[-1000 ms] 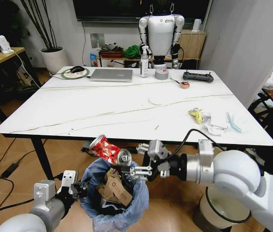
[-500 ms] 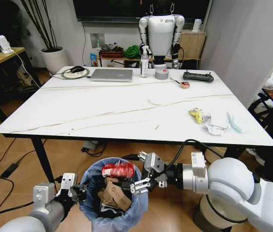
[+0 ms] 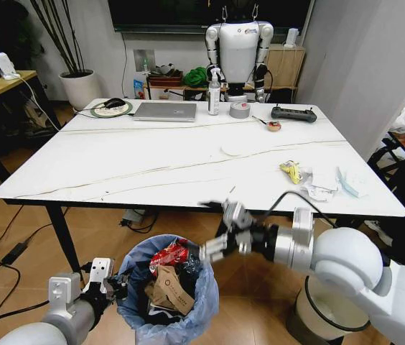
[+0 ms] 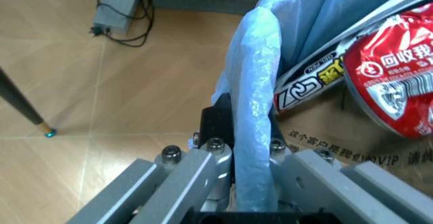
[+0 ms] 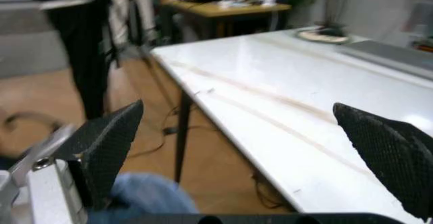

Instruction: Pick up the trash bin and place the trash from the table into it.

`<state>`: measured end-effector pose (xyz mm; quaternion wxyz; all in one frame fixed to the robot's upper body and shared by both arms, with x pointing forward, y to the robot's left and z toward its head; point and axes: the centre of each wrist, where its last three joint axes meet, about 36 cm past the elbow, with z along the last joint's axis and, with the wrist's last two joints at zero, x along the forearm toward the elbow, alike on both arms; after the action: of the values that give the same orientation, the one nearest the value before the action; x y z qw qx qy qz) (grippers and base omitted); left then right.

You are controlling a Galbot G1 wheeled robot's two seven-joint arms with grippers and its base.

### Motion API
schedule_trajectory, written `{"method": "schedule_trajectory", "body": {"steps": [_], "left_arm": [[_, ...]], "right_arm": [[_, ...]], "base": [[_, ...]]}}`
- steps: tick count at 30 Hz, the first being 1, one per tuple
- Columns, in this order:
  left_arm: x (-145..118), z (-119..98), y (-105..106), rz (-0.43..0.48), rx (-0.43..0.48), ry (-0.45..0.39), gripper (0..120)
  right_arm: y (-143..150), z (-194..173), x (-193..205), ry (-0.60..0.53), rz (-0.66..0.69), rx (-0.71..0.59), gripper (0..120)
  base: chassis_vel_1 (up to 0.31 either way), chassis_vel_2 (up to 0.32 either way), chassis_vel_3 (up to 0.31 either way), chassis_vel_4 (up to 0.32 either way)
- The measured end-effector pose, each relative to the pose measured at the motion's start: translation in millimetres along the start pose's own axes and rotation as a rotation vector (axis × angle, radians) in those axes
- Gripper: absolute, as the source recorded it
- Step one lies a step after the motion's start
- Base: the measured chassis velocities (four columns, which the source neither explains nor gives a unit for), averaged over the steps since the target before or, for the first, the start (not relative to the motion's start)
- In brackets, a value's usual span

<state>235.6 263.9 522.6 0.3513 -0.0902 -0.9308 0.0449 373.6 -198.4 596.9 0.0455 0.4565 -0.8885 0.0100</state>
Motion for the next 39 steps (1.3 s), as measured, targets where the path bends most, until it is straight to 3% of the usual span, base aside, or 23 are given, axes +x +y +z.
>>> {"method": "schedule_trajectory", "body": {"steps": [5,9,15,20,25,27,30,39], "left_arm": [[-0.1,3.1,-1.7,0.000,0.004,0.008,0],[0.3,5.4,-1.9,-0.014,0.007,0.018,0],[1.1,8.5,-2.0,-0.020,0.011,0.031,0],[1.0,6.4,-1.1,-0.014,-0.002,0.033,0],[1.0,5.5,-0.7,-0.010,-0.008,0.035,0],[0.9,4.2,-0.2,-0.008,-0.012,0.034,0],[0.7,3.6,-0.4,-0.007,-0.013,0.032,0],[0.2,2.4,-0.7,-0.002,-0.013,0.028,0]], "right_arm": [[-14.5,-7.7,-11.9,-0.041,0.185,-0.096,100],[-43.6,-7.1,-26.2,-0.033,0.306,-0.173,100],[-112.6,-2.1,-71.5,0.033,0.531,-0.276,100],[-142.7,-13.9,-96.0,0.100,0.628,-0.327,100],[-156.9,-22.9,-103.6,0.125,0.651,-0.327,100],[-178.9,-34.4,-113.5,0.173,0.682,-0.317,100],[-189.6,-41.3,-125.4,0.210,0.700,-0.304,100],[-182.5,-48.0,-184.0,0.308,0.678,-0.317,100]], "base": [[0.000,0.000,0.000,0.000],[0.000,0.000,0.000,0.000],[0.000,0.000,0.000,0.000],[0.000,0.000,0.000,0.000],[0.000,0.000,0.000,0.000],[0.000,0.000,0.000,0.000],[0.000,0.000,0.000,0.000],[0.000,0.000,0.000,0.000]]}}
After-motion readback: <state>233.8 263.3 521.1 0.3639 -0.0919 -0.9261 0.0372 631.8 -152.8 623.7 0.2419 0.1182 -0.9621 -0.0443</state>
